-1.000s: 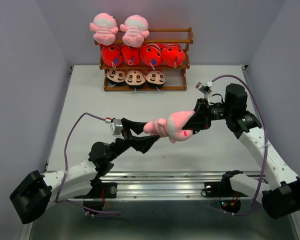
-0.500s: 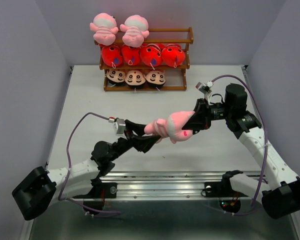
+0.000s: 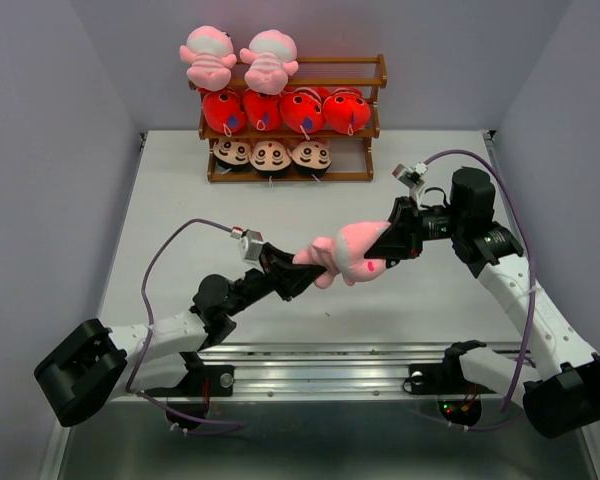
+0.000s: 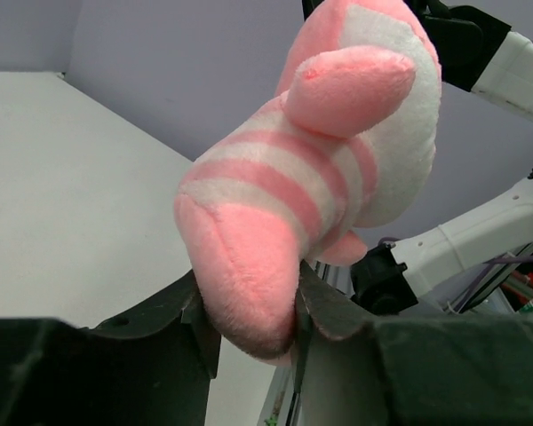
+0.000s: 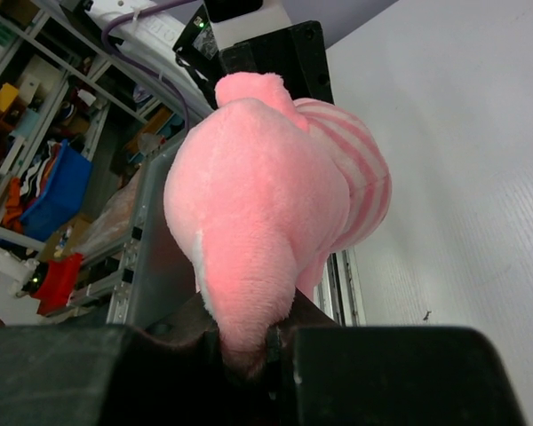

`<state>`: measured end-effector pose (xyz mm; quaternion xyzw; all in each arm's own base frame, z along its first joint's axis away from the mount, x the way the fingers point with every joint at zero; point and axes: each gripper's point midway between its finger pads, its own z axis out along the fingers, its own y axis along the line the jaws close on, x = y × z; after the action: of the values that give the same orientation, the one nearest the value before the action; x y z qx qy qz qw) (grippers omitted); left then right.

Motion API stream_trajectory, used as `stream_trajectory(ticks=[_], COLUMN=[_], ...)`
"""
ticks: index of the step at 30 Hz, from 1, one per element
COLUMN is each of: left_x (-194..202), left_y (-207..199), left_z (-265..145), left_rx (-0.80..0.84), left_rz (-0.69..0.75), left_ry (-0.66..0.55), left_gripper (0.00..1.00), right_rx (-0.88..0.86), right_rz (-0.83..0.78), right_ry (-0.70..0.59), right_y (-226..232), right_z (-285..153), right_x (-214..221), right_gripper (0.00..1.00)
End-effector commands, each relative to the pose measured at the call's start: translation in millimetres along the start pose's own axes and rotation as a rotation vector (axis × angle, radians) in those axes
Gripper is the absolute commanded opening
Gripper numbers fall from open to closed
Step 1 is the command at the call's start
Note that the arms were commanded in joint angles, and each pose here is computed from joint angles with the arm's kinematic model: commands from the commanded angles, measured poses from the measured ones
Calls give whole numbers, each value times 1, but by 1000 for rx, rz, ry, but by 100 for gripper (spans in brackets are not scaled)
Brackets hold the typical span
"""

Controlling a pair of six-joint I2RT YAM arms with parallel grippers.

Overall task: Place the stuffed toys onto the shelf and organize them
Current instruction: Pass the stuffed toy from the right arm to the left

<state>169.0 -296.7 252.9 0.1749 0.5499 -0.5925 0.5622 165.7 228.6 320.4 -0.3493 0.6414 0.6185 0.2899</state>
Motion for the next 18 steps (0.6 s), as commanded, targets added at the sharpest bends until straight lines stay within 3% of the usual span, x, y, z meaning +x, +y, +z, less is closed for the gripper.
stream_trajectory(ticks=[1, 3, 6, 7, 10, 11, 14, 15, 18], left_x=[-70, -71, -72, -72, -69, -67, -61, -54, -54], left_y=[-55, -55, -54, -52, -43, -40, -27, -19, -6], left_z=[7, 7, 6, 5, 1, 0, -6, -11, -22], left_rx=[221, 219, 210, 199, 149, 133, 63, 30, -48], left_rz=[60, 50, 28, 15, -13, -21, -47, -65, -97], left_ry=[-251, -256, -259, -264, -261, -257, -247, -237, -260], left_gripper=[31, 19, 10, 2, 0, 0, 0, 0, 0], right_rx=[-5, 0, 10, 16, 32, 56, 158, 200, 361], right_rz=[-65, -70, -75, -77, -104, -107, -131, -208, -274], right_ry=[-12, -14, -20, -22, -29, -38, -38, -35, -20], right_y=[5, 5, 3, 2, 1, -3, -18, -23, -47], right_z=[-2, -2, -4, -4, -5, -6, -10, -12, -23], right_x=[-5, -5, -6, -6, -6, -7, -3, -7, -10], right_gripper=[2, 4, 9, 12, 32, 50, 81, 98, 100])
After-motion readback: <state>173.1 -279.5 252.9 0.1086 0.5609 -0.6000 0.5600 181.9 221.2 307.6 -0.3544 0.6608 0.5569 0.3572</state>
